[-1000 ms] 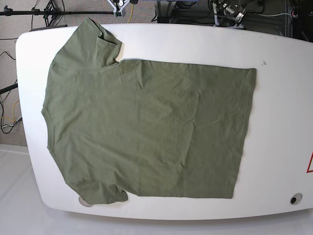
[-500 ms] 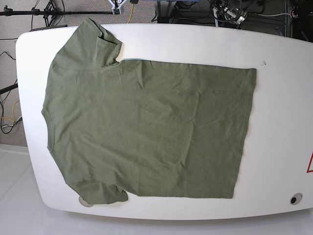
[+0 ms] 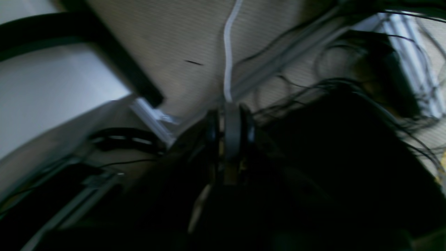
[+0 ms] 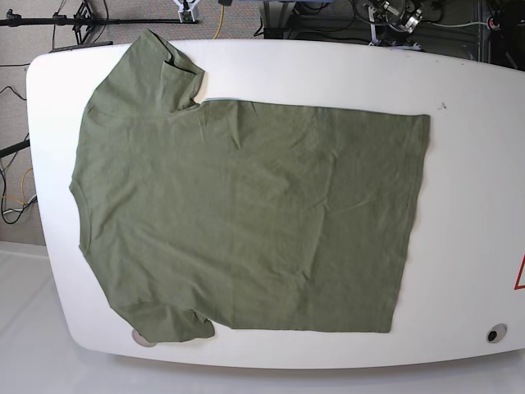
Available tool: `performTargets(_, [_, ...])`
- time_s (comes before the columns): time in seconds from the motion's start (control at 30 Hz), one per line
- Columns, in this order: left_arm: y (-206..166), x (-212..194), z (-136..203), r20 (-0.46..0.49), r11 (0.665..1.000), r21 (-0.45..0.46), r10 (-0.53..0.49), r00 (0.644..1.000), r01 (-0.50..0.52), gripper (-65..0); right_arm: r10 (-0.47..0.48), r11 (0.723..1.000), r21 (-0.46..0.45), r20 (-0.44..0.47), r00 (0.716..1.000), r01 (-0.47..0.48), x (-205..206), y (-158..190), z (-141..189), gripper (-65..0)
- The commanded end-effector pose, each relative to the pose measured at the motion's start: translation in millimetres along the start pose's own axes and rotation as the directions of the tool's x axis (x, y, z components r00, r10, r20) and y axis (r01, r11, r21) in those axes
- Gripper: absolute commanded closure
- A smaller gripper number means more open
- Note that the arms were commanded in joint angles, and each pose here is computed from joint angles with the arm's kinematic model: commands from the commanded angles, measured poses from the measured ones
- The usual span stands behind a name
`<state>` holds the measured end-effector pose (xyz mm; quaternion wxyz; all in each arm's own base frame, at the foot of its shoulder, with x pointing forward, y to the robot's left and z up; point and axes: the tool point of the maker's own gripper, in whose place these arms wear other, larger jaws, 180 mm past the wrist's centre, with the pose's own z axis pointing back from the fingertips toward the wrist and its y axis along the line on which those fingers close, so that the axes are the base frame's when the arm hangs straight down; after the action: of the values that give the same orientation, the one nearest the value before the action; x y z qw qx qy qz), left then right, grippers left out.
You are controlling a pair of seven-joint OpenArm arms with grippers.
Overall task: Fold the T-shirt properly
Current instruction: 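Move both grippers from the rest pose down toward the green T-shirt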
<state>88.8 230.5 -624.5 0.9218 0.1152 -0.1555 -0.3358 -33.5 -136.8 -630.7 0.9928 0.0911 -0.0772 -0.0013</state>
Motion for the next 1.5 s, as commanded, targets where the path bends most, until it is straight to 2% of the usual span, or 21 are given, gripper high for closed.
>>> performTargets(0.0, [13.5, 4.7, 3.2, 0.030, 0.999, 0.040, -0.010, 0.999, 0.009, -2.1, 0.028, 0.999, -0.026, 0.048, 0.998, -0.027, 18.8, -13.5, 7.0, -16.3])
performTargets(0.07, [13.1, 12.1, 4.4, 0.063, 1.000, 0.025, -0.013, 0.998, 0.012, -2.8, 0.052, 0.998, -0.025, 0.094, 0.994, -0.050, 44.1, -11.6, 10.5, -16.6])
performTargets(0.13, [11.7, 14.6, 5.0, 0.079, 1.000, 0.012, -0.011, 0.997, 0.010, -3.2, 0.061, 0.998, -0.026, 0.099, 0.993, -0.058, 46.9, -11.7, 11.4, -16.6])
performTargets(0.27, [2.6, 17.2, 6.9, 0.105, 0.999, -0.039, -0.004, 0.995, 0.008, -3.6, 0.060, 0.998, -0.036, 0.109, 0.992, -0.056, 46.0, -13.8, 13.4, -16.9])
performTargets(0.33, [-16.7, 5.4, 23.1, 0.114, 0.985, -0.169, 0.005, 0.993, 0.015, -2.6, 0.000, 0.997, -0.071, 0.145, 0.989, 0.010, 28.3, -23.4, 25.1, -17.1])
performTargets(0.47, [-28.8, -0.8, 38.0, 0.117, 0.965, -0.261, 0.009, 0.993, 0.022, -1.7, -0.018, 0.995, -0.090, 0.173, 0.985, 0.034, 18.0, -28.9, 36.4, -17.4])
performTargets(0.67, [-29.0, -8.8, 59.1, 0.124, 0.949, -0.313, 0.002, 0.992, 0.037, 0.0, -0.008, 0.991, -0.130, 0.202, 0.979, 0.034, 16.7, -42.1, 56.7, -17.2])
performTargets(0.93, [-13.5, -11.9, 66.7, 0.151, 0.966, -0.253, -0.002, 0.988, 0.041, -0.2, 0.028, 0.983, -0.184, 0.195, 0.980, 0.008, 12.1, -56.7, 76.0, -17.1])
performTargets(1.2, [0.7, -3.8, 90.4, 0.252, 0.980, -0.199, 0.045, 0.967, 0.006, -1.1, 0.104, 0.963, -0.264, 0.183, 0.978, -0.054, 7.3, -71.1, 108.4, -17.1])
performTargets(1.27, [1.0, -4.6, 96.2, 0.262, 0.982, -0.191, 0.036, 0.964, 0.015, -1.3, 0.128, 0.959, -0.275, 0.184, 0.975, -0.074, 10.6, -72.2, 114.9, -17.2])
performTargets(1.33, [-3.8, -4.0, 109.8, 0.289, 0.984, -0.170, 0.004, 0.957, 0.047, -0.5, 0.213, 0.943, -0.298, 0.188, 0.959, -0.151, 23.7, -68.9, 132.9, -17.1])
performTargets(1.47, [1.3, -1.1, 124.2, 0.309, 0.988, -0.131, -0.042, 0.950, 0.086, -0.4, 0.265, 0.931, -0.303, 0.188, 0.946, -0.201, 31.6, -62.6, 143.5, -17.1])
